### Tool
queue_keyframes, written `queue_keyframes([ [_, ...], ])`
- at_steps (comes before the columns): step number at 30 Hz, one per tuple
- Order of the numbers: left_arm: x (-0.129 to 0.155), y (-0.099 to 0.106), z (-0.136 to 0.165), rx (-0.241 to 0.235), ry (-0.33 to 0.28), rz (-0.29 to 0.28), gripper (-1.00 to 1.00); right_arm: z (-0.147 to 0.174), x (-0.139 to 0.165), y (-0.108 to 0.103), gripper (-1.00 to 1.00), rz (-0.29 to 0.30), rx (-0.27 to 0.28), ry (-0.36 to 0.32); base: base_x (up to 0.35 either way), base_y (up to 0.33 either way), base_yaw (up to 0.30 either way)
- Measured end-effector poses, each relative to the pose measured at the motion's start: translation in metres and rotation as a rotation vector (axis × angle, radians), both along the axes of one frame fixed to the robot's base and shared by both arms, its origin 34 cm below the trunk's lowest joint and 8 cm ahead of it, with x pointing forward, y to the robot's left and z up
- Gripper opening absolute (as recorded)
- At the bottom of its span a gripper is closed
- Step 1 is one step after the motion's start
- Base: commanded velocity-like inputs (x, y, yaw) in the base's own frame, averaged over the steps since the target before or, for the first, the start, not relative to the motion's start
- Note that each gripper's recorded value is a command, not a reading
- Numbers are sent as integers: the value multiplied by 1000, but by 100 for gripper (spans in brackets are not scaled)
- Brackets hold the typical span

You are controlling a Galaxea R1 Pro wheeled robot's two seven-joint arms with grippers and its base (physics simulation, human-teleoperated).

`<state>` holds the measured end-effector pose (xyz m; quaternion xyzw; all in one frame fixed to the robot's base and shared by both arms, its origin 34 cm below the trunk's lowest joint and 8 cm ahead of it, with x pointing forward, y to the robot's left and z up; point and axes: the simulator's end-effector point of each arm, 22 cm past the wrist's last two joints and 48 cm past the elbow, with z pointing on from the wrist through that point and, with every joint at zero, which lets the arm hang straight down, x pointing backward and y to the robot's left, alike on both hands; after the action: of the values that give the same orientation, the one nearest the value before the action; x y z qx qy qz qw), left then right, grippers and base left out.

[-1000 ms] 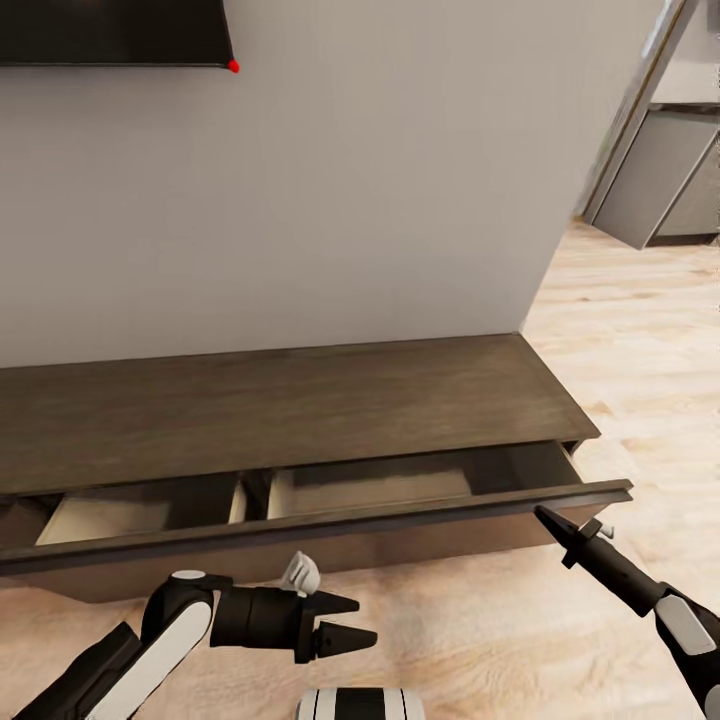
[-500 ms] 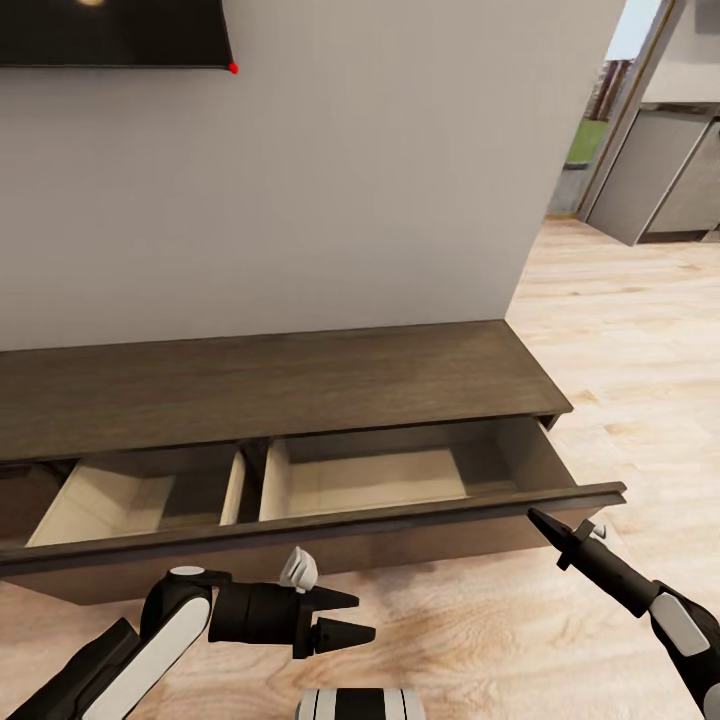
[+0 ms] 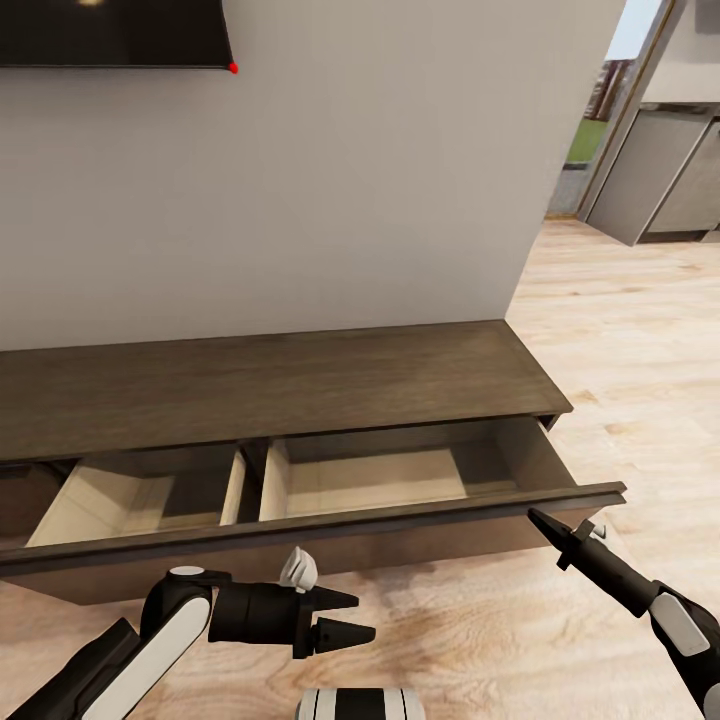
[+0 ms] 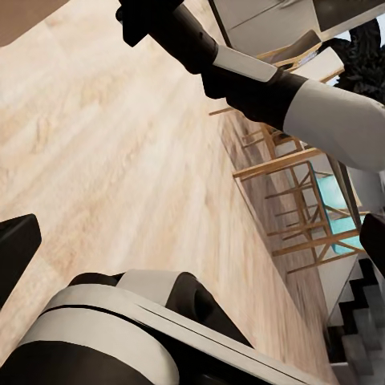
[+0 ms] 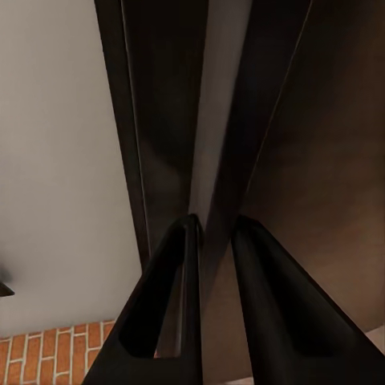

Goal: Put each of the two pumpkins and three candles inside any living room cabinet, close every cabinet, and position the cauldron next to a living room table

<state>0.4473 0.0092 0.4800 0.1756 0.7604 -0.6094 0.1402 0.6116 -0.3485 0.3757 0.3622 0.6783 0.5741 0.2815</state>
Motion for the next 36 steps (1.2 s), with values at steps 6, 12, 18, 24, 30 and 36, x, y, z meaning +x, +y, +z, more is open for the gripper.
queue_keyframes([
  [6,4,3,0,7,-10,1,100,0,0,-1,-100,2,-5,-2,-44,0,0],
  [12,5,3,0,9,-12,1,100,0,0,-2,-100,-2,-10,-6,-92,0,0],
  [18,5,3,0,8,-14,2,100,0,1,-4,-100,-7,-14,-7,-106,0,0],
  [24,5,3,0,8,-14,2,100,0,1,-5,-100,-11,-16,-9,-82,0,0],
  [30,5,3,0,8,-14,2,100,0,1,-6,-100,-14,-19,-10,-67,0,0],
  [36,5,3,0,8,-14,1,100,0,1,-8,-100,-19,-23,-12,-93,0,0],
])
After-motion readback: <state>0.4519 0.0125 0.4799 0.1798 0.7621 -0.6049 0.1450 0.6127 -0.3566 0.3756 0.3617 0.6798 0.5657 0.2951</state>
